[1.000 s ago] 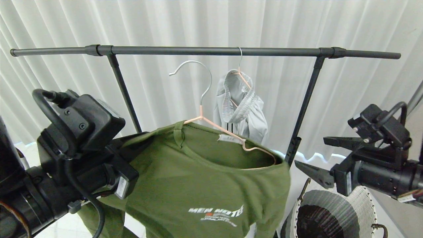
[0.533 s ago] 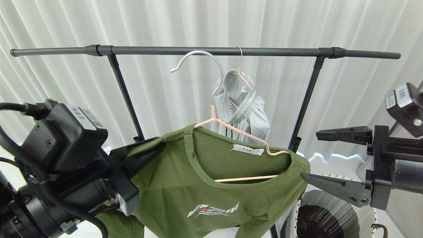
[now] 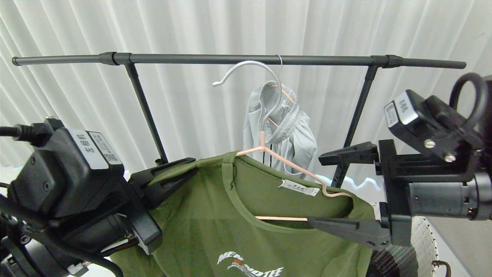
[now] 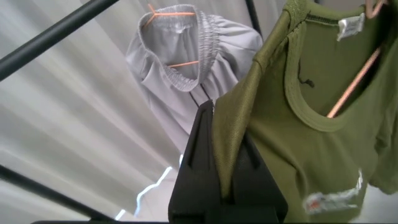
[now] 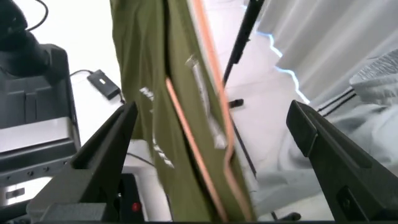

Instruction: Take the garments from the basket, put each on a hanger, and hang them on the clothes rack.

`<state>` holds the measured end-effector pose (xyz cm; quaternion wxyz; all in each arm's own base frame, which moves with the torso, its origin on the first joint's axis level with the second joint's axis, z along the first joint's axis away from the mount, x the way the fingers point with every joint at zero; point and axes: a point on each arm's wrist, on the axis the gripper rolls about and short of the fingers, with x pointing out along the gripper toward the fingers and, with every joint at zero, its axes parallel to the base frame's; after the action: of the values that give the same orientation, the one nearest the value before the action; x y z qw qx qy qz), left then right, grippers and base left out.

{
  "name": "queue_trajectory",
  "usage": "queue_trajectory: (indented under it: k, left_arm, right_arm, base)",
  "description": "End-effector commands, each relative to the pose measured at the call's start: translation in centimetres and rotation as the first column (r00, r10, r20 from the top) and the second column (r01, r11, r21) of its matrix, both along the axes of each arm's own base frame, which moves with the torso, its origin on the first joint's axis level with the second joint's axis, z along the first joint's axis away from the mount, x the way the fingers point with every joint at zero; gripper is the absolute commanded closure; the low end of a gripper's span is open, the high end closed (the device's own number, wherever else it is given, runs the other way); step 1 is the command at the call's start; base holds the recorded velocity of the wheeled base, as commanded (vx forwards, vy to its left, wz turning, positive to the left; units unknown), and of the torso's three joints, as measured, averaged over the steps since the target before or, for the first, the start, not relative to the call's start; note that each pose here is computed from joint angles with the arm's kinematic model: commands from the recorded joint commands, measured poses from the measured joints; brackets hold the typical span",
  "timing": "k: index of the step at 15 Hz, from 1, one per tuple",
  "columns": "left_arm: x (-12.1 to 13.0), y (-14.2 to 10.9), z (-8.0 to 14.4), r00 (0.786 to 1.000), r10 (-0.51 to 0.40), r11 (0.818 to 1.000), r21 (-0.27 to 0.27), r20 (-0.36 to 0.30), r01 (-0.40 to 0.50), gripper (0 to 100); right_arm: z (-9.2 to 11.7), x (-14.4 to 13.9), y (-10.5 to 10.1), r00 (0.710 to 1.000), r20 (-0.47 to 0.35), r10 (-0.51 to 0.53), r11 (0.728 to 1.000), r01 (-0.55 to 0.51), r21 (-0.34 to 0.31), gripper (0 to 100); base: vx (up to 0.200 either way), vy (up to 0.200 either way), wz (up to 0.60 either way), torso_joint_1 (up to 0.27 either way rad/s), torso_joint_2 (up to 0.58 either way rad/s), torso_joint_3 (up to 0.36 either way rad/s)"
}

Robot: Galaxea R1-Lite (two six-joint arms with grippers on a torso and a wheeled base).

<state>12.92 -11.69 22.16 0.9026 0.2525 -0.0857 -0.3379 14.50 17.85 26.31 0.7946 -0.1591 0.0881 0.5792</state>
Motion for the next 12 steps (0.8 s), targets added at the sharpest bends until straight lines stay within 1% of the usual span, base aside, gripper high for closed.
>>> queue_trajectory:
  k: [1,5,8,12]
  left_arm:
    - [0.0,-0.1,0.0,1.0,-0.005,1.0,0.004,0.002,0.005,100]
    - [0.0,-0.2,0.1,1.0,-0.008,1.0,-0.001,0.006,0.008,100]
    - [0.0,-0.2,0.3,1.0,-0.011,1.0,-0.004,0.01,0.011,100]
    - [0.0,-0.3,0.5,1.0,-0.015,1.0,-0.008,0.014,0.015,100]
  right_arm:
    - [-0.8,1.3,1.8,0.999,-0.031,0.014,1.0,-0.015,-0.028,0]
    - [-1.8,1.6,2.7,0.996,-0.078,0.042,0.997,-0.047,-0.065,0]
    - [-1.9,2.1,3.4,0.996,-0.082,0.044,0.996,-0.05,-0.071,0]
    - [-2.3,2.5,3.8,0.995,-0.09,0.04,0.996,-0.047,-0.079,0]
  base:
    - [0.0,0.0,0.0,0.0,0.0,0.0]
    - [0.0,0.0,0.0,0.0,0.0,0.0]
    - [0.0,0.0,0.0,0.0,0.0,0.0]
    - [0.0,0.0,0.0,0.0,0.0,0.0]
